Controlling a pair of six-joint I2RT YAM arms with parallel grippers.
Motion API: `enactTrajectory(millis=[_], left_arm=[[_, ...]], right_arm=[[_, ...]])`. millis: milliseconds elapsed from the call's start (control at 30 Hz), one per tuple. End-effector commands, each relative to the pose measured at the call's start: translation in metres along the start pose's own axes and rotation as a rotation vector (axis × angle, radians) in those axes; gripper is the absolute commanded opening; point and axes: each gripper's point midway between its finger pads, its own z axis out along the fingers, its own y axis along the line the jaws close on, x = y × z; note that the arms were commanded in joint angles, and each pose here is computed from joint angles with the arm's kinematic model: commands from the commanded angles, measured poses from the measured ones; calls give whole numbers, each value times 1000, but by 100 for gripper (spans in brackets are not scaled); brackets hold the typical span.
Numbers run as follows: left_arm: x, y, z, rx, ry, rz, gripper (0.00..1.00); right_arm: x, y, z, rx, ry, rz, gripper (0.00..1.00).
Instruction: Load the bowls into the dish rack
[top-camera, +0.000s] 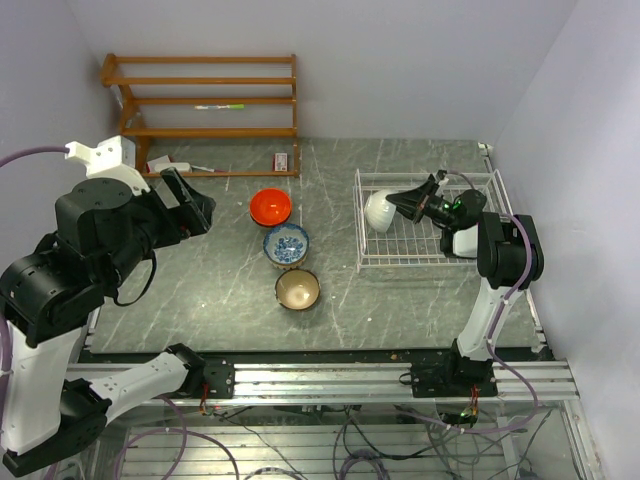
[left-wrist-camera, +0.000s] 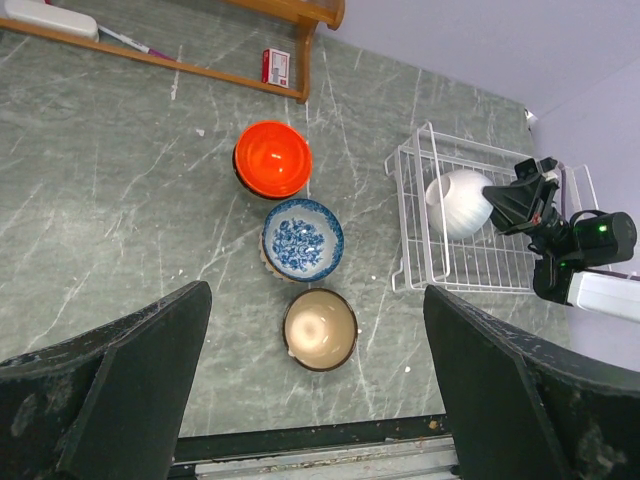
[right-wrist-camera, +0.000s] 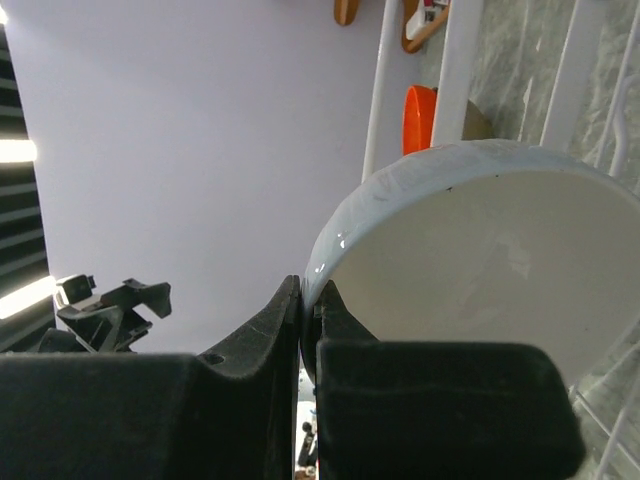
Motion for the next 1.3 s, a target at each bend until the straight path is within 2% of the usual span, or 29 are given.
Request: enactTrajectory(millis=[0,133,367,467,600,767,900,1167,1267], left_arm=[[-5,-6,-4,34,-12,1,99],[-5,-6,-2,30,-9,15,99],[-6,-12,3,45,-5,29,99],[-5,-14,5,48,1,35,99],[-4,-14,6,48,5,39,99],[-5,-13,4,48,-2,35,99],[-3,-11,4,47,-3,34,99],[1,-9,2,53,0,34,99],[0,-8,-1,55,-3,33,99]], right_arm=[[2,-15,-5,23,14,-12,0],[8,-34,-14,65,33,25,0],[4,-52,-28,124,-24,86,0],[4,-68,-34,178,-40,110,6],[0,-71,-41,239,-59,81,18],[-14,-78,-52,370,-90,17,28],[-21,-81,-58,470,-86,-38,41],[-26,-84,-67,583,-99,-69,55],[-28,-84,-71,621,-108,-86,57]])
